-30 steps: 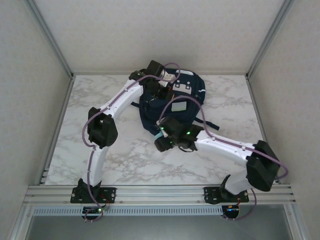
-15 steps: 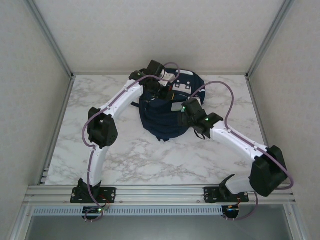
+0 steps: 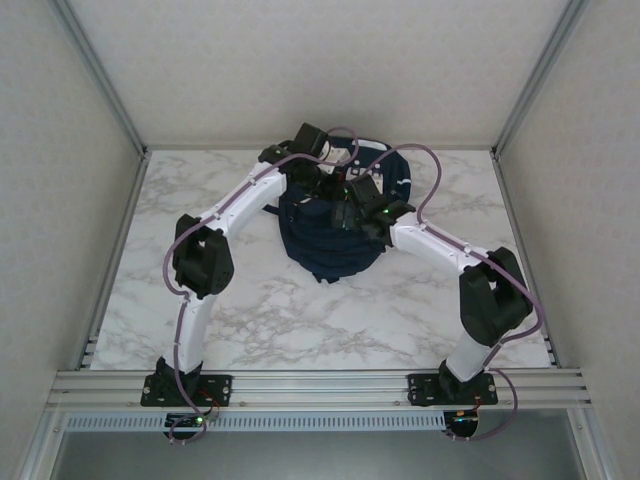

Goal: Pack books, pencil case, and school supplies into a backpack

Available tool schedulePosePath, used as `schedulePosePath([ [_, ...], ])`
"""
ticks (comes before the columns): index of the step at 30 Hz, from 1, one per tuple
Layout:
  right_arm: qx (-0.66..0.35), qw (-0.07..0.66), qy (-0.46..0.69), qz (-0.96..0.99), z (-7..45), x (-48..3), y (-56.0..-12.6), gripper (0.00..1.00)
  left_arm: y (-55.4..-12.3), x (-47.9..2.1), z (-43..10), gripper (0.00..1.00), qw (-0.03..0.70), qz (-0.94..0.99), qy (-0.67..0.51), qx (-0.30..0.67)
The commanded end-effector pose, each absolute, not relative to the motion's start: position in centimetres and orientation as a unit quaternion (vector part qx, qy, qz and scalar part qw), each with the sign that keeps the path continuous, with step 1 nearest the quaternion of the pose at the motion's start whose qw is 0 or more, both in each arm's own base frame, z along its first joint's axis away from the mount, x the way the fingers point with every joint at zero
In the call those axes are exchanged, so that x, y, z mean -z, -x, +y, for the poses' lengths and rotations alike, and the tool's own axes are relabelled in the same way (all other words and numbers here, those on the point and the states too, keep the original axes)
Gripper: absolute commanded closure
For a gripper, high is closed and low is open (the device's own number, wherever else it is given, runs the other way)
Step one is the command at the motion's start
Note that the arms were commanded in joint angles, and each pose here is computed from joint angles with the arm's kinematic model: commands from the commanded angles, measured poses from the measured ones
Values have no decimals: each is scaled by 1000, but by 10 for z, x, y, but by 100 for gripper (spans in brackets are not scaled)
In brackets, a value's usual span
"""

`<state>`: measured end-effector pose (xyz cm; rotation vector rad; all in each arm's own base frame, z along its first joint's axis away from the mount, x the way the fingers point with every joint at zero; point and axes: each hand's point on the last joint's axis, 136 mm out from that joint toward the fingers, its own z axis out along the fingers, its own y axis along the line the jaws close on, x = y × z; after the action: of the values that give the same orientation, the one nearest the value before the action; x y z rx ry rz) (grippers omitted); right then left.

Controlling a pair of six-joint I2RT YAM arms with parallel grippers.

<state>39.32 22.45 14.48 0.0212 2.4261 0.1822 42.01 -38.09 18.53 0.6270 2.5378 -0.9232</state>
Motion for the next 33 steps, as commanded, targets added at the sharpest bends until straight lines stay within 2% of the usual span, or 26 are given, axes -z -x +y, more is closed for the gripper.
schedulePosePath([
  [1,-91,368,-24,925,228,-167,-400,1,-409,-229,-386,100,210,884,-220,355],
  [8,-95,382,-32,919,204,-186,-371,2,-412,-238,-387,100,221,879,-219,361],
  [10,-105,380,-35,918,200,-187,-360,7,-411,-239,-388,100,220,879,-219,363],
  [11,-109,379,-37,918,198,-186,-357,13,-410,-240,-388,100,219,878,-218,365],
  [15,-128,380,-43,915,196,-180,-348,48,-406,-245,-390,100,222,876,-221,368],
  [19,-137,373,-36,917,203,-169,-349,69,-403,-248,-391,100,222,875,-224,368],
  [22,-126,362,-32,923,205,-156,-354,74,-400,-249,-392,100,221,875,-224,368],
  [26,-120,352,-29,928,211,-137,-361,74,-395,-248,-394,100,218,875,-225,368],
  [33,-129,403,-34,906,221,-138,-398,77,-375,-246,-398,100,205,875,-225,375],
])
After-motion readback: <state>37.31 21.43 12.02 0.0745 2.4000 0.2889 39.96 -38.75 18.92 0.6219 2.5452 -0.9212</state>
